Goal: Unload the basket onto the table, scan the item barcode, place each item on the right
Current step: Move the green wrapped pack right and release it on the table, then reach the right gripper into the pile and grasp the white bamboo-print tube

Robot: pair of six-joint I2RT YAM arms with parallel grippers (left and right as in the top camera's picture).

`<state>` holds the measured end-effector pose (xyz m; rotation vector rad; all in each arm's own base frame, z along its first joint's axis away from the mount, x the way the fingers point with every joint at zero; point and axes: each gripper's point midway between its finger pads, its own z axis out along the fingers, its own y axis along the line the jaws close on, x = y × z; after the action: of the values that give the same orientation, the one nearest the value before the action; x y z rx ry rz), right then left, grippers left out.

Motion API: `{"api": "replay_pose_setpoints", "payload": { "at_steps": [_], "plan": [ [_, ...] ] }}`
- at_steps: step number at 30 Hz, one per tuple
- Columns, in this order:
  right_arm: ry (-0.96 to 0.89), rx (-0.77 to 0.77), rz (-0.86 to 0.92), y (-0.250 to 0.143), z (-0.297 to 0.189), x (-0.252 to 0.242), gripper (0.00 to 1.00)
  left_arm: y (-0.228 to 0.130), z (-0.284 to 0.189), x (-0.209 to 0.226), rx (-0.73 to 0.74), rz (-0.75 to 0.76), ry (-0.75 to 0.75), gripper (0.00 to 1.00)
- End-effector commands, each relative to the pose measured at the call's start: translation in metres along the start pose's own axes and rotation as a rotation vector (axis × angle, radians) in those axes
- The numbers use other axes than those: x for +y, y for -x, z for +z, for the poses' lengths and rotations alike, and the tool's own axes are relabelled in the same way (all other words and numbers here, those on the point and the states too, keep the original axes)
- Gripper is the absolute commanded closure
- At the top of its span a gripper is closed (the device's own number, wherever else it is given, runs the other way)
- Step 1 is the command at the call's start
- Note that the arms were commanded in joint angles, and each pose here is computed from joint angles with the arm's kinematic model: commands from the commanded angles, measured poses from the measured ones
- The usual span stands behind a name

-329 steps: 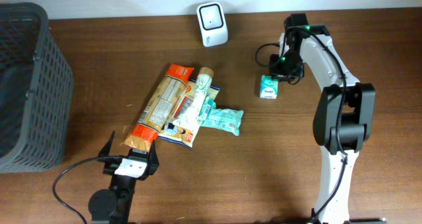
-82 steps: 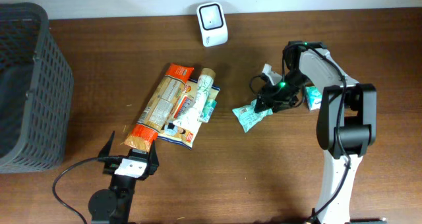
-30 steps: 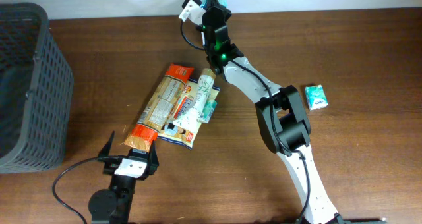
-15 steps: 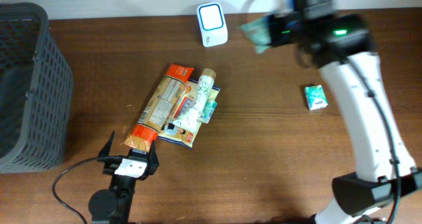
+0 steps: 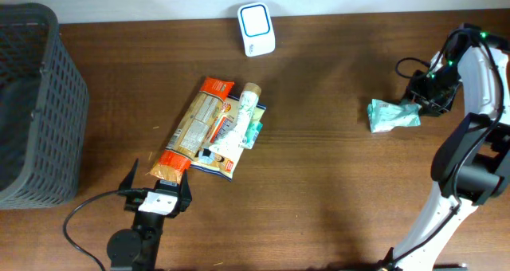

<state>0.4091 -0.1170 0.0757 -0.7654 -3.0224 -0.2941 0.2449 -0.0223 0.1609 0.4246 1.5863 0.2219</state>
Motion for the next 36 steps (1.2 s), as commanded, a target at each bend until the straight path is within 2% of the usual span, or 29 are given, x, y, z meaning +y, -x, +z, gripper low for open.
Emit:
{"api": "replay_pose_setpoints", "payload": {
  "at_steps": [1, 5, 7, 12, 15, 17, 20, 23, 30, 31, 33, 35, 36],
  "plan": [
    [0.02, -0.036, -0.018, 0.006, -0.023, 0.011, 0.47, -0.002, 0.0, 0.0, 0.005, 0.012, 0.004, 0.01],
    [0.12, -0.095, -0.107, 0.004, -0.07, 0.065, 0.44, -0.002, 0.0, 0.0, 0.005, 0.012, 0.004, 0.01],
    [0.22, -0.105, -0.226, -0.01, -0.081, 0.127, 0.42, -0.002, 0.0, 0.0, 0.005, 0.012, 0.004, 0.01],
    [0.281, -0.084, -0.521, -0.071, -0.06, 0.249, 0.31, -0.002, 0.0, 0.0, 0.005, 0.012, 0.004, 0.01],
    [0.324, -0.107, -0.572, -0.097, -0.049, 0.302, 0.31, -0.002, 0.0, 0.0, 0.005, 0.012, 0.004, 0.01],
    [0.302, -0.114, -0.572, -0.12, -0.026, 0.335, 0.31, -0.002, 0.0, 0.0, 0.005, 0.012, 0.004, 0.01],
    [0.275, -0.046, -0.58, -0.156, 0.02, 0.357, 0.31, -0.002, 0.0, 0.0, 0.005, 0.012, 0.004, 0.01],
    [0.228, 0.03, -0.594, -0.183, 0.059, 0.358, 0.32, -0.002, 0.0, 0.0, 0.005, 0.012, 0.004, 0.01],
    [0.223, 0.036, -0.564, -0.189, 0.128, 0.347, 0.36, -0.002, 0.0, 0.0, 0.005, 0.012, 0.004, 0.01],
    [0.235, 0.022, -0.57, -0.188, 0.131, 0.35, 0.4, -0.002, 0.0, 0.0, 0.005, 0.012, 0.004, 0.01],
    [0.246, -0.012, -0.582, -0.183, 0.133, 0.354, 0.69, -0.002, 0.0, 0.0, 0.005, 0.012, 0.004, 0.01],
    [0.242, -0.023, -0.59, -0.181, 0.132, 0.354, 0.87, -0.002, 0.0, 0.0, 0.005, 0.012, 0.004, 0.01],
    [0.243, -0.029, -0.622, -0.181, 0.125, 0.355, 0.92, -0.002, 0.0, 0.0, 0.005, 0.012, 0.004, 0.01]
  ]
}}
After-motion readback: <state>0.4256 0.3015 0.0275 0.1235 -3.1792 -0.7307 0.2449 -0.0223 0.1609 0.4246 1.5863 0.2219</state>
